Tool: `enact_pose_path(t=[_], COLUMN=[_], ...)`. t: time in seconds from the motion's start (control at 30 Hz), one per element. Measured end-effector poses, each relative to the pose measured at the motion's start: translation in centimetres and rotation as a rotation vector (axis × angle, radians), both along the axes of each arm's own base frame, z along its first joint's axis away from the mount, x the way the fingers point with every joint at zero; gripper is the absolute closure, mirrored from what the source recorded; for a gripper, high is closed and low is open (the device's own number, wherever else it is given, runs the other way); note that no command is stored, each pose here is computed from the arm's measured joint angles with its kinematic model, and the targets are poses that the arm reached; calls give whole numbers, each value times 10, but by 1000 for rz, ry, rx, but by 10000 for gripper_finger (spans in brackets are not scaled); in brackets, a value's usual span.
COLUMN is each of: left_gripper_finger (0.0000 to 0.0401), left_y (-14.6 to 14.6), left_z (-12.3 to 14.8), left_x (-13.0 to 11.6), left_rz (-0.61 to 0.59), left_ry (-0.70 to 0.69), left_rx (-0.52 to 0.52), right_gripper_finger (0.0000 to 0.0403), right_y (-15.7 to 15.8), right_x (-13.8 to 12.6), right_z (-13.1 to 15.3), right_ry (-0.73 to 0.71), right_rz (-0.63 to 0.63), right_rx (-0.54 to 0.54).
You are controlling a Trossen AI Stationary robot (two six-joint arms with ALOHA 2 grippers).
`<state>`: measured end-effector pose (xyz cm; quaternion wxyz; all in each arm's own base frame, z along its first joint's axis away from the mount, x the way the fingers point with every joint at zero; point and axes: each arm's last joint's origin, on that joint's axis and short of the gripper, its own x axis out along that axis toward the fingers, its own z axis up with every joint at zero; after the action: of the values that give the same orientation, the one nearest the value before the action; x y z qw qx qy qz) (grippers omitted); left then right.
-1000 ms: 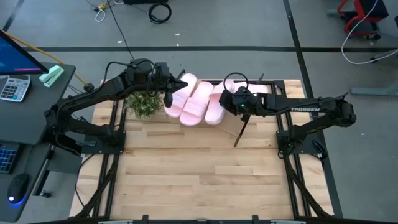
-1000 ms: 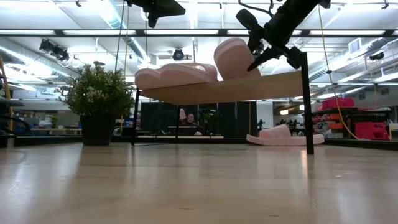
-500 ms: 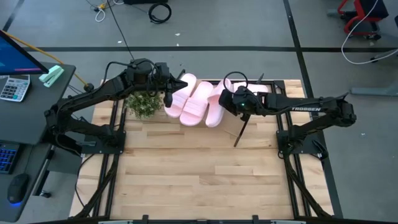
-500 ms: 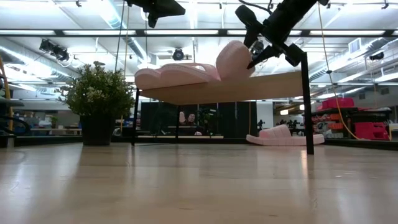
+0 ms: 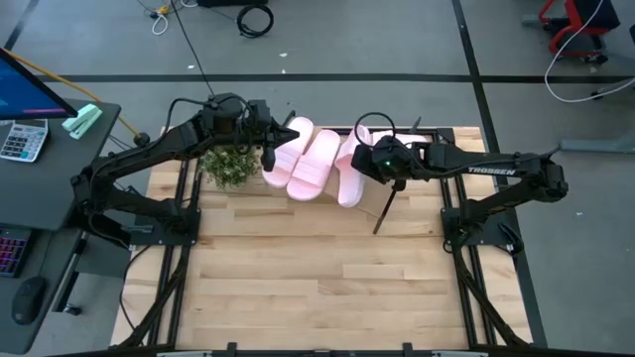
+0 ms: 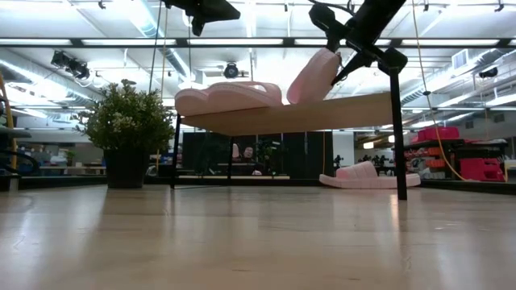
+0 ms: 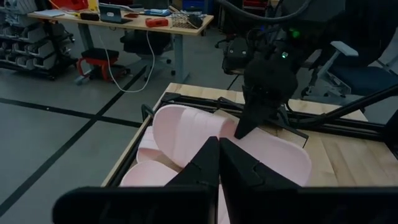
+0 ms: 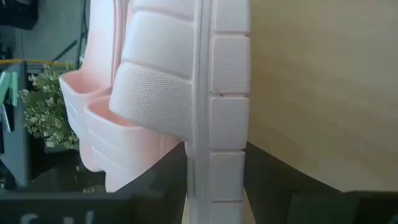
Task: Pick and place slides into the shelf
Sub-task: Put the pink slide on the shelf
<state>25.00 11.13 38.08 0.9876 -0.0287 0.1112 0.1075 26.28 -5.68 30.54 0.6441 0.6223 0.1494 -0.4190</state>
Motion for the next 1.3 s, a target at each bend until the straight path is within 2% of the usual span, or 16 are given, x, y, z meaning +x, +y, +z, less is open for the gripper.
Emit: enact_pose_path(t=[0.2,0.6,0.8,0.93,1.13,1.3], left_gripper_finger=[375,393,378,383,394,383], left_y=[0,0,0,0,0,1], left_z=[-1,-2,-2,-2,-2,-2], left_x=[0,0,0,0,0,0], left_rz=[0,1,3,3,4,22], left_ry=[12,14,13,13,13,15], left_rx=[-13,-14,-13,-13,-13,-9], right_gripper_finger=[240,202,201,203,204,204], right_y=[1,3,5,6,7,7], right_x=[0,-3,-4,-7,-6,-5], right_z=[-1,-4,-6,-8,-8,-5], right_ry=[17,59,79,115,111,100], right_rz=[39,107,159,178,197,229], right_rx=[-1,39,74,92,102,77])
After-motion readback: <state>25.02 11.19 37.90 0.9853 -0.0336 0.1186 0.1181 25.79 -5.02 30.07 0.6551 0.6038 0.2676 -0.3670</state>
